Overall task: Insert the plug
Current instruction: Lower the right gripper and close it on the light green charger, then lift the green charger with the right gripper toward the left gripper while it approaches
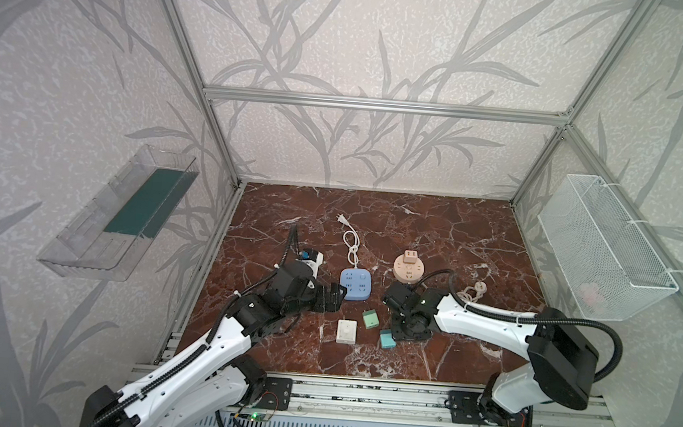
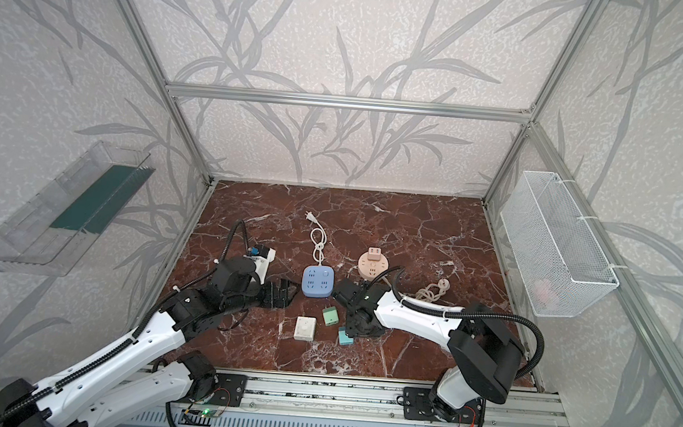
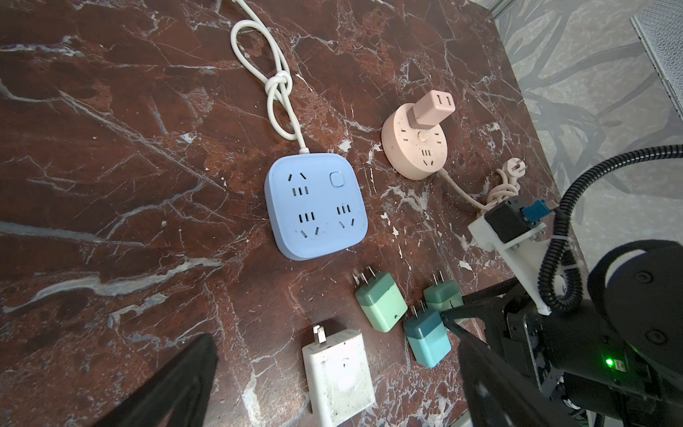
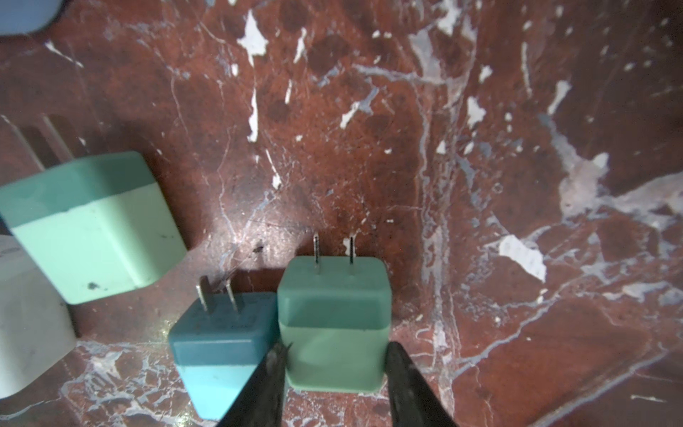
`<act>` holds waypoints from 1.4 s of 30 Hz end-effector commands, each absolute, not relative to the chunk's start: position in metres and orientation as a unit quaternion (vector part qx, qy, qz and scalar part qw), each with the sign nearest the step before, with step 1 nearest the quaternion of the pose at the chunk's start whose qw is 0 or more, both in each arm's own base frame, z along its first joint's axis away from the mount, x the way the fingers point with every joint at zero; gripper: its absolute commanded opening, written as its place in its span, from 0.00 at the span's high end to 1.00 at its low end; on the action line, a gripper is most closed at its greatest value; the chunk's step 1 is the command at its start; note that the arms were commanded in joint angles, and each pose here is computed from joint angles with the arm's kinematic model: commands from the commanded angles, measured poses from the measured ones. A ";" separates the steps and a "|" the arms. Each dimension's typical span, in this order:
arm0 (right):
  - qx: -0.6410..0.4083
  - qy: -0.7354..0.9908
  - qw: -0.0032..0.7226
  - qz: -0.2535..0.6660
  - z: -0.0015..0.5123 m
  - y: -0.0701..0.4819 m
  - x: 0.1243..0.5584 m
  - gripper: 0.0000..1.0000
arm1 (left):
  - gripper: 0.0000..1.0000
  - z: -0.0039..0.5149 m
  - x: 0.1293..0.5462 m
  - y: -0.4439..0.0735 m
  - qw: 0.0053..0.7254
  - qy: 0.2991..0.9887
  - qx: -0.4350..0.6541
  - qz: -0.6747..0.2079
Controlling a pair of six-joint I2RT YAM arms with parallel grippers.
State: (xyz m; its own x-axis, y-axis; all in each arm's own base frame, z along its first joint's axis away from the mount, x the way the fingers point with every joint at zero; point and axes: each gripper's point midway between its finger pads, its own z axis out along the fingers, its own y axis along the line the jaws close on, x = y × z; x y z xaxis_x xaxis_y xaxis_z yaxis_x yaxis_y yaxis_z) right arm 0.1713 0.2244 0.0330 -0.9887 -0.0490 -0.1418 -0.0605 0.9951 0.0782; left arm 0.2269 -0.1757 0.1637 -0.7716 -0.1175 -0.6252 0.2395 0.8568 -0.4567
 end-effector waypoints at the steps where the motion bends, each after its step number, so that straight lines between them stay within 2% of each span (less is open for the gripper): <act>1: -0.026 0.998 0.048 0.006 0.019 0.211 0.161 0.54 | 0.01 0.170 0.225 -0.179 0.345 0.895 0.042 -0.279; 9: -0.018 0.999 0.047 0.001 0.016 0.209 0.160 0.49 | 0.01 0.170 0.223 -0.181 0.342 0.895 0.045 -0.281; 17: -0.020 0.998 0.053 -0.005 0.016 0.209 0.163 0.51 | 0.01 0.168 0.223 -0.182 0.339 0.897 0.048 -0.277; 24: -0.028 0.998 0.049 -0.014 0.013 0.209 0.165 0.61 | 0.01 0.166 0.224 -0.182 0.336 0.900 0.048 -0.272; 28: -0.038 0.998 0.052 -0.018 0.017 0.209 0.166 0.76 | 0.01 0.166 0.223 -0.183 0.334 0.900 0.050 -0.275; 31: -0.050 0.997 0.059 -0.019 0.024 0.208 0.169 0.97 | 0.01 0.167 0.223 -0.184 0.333 0.899 0.051 -0.279; 32: -0.057 0.996 0.062 -0.021 0.029 0.207 0.171 1.00 | 0.02 0.167 0.223 -0.185 0.332 0.899 0.053 -0.281; 36: -0.114 0.988 0.096 -0.031 0.065 0.205 0.182 1.00 | 0.02 0.170 0.219 -0.192 0.325 0.895 0.060 -0.300; 42: -0.202 0.963 0.172 0.045 0.120 0.229 0.196 1.00 | 0.03 0.175 0.215 -0.207 0.307 0.887 0.074 -0.337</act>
State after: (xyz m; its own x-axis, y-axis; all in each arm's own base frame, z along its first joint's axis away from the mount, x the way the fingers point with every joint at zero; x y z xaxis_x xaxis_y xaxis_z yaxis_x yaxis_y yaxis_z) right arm 0.1885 0.2266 0.0899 -0.9243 -0.2761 -0.2634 -0.2927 0.9559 0.0251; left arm 0.2172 -0.1954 0.1663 -0.7975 -0.0824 -0.5977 0.3026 0.8024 -0.5143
